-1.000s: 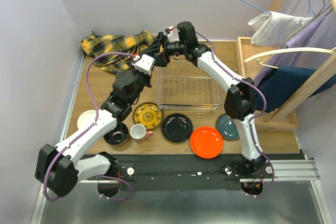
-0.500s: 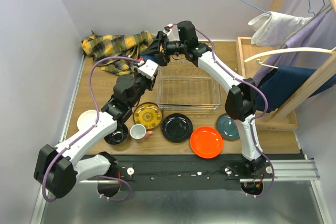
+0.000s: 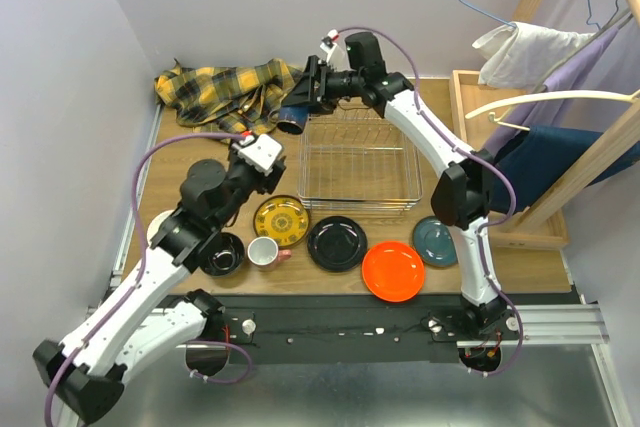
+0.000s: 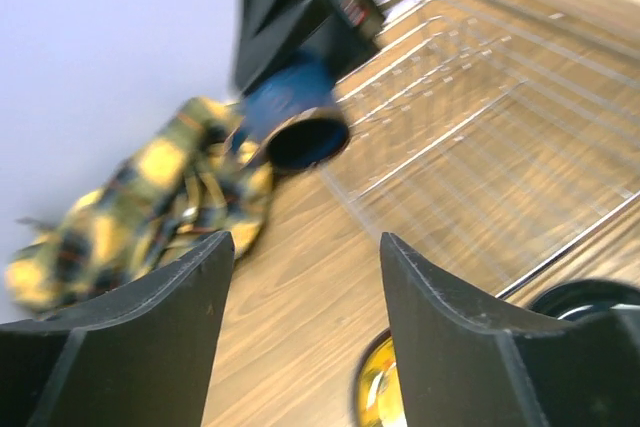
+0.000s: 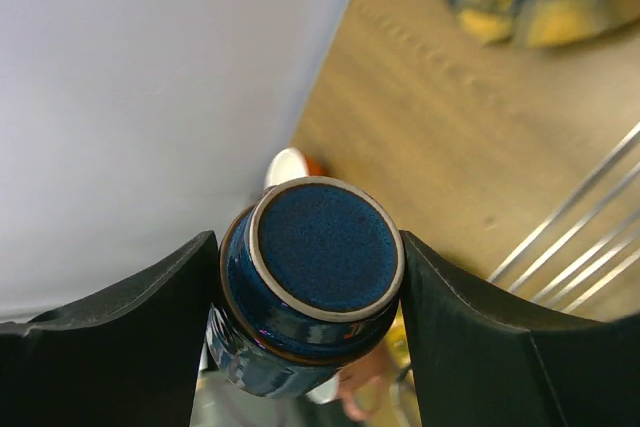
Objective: Load the mixed dishes into the dish rack
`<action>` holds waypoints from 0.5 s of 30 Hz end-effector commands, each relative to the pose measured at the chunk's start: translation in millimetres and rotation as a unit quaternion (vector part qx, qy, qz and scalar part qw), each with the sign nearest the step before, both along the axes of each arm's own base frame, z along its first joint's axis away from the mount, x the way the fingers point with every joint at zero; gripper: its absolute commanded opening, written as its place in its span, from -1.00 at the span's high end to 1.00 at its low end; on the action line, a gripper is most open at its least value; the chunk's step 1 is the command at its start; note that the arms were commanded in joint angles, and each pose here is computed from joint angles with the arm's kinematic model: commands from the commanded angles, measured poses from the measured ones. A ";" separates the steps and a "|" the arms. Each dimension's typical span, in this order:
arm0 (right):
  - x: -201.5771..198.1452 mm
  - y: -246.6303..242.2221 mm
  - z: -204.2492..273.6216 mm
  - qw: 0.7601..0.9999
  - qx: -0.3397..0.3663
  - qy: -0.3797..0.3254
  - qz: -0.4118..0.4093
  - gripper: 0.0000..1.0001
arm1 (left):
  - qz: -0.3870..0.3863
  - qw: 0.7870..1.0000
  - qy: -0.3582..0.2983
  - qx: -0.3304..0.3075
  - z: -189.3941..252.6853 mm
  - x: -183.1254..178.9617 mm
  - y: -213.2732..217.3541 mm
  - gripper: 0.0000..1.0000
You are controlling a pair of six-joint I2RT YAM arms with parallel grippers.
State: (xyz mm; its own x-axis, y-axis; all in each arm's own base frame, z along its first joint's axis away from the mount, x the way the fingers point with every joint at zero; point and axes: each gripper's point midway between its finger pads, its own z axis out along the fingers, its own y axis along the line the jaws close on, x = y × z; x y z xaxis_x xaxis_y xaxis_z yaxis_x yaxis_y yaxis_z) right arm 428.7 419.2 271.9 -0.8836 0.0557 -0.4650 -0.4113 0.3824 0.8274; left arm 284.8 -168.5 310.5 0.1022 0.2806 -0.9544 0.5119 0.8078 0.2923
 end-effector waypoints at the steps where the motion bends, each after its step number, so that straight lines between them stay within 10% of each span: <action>1: 36.3 -24.9 20.8 0.979 -0.064 -0.189 -0.031 0.79 | 0.051 0.996 -0.006 0.070 -3.0 -15.0 39.8 -0.41; 15: 125.0 -60.6 15.7 0.849 -0.201 -0.475 -0.118 0.83 | 0.134 0.987 -0.018 0.085 2.0 1.4 88.7 -0.45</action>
